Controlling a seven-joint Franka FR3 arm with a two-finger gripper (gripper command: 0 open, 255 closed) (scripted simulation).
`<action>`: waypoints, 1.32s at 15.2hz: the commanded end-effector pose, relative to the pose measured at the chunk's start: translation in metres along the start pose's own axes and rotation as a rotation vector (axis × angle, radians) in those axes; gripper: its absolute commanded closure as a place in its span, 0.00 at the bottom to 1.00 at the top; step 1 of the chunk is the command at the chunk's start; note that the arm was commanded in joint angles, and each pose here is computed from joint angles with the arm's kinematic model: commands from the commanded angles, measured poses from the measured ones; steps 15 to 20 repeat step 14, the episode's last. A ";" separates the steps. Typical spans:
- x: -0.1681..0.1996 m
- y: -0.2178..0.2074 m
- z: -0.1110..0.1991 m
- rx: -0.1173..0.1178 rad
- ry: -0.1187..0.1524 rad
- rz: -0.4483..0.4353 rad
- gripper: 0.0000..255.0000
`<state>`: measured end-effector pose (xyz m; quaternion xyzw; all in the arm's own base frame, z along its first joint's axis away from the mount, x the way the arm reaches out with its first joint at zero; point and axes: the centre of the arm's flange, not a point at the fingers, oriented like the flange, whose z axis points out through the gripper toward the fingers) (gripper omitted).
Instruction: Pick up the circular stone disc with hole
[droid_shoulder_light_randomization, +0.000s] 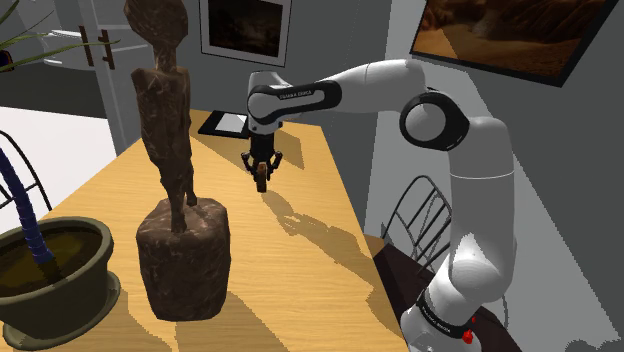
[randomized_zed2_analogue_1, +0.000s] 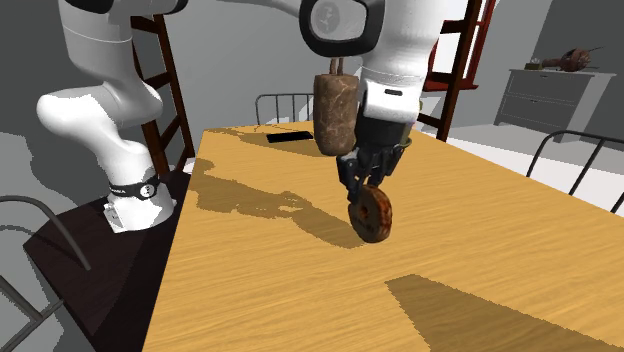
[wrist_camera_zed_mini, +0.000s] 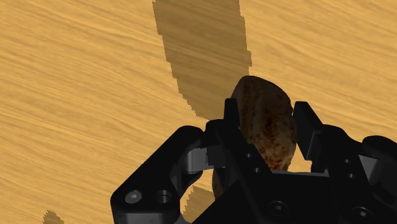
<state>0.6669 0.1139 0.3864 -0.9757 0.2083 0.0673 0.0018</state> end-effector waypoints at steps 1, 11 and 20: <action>-0.001 0.001 -0.010 0.000 0.000 0.000 1.00; -0.008 0.002 -0.063 0.000 0.000 0.000 1.00; -0.009 0.002 -0.069 0.000 0.000 0.000 1.00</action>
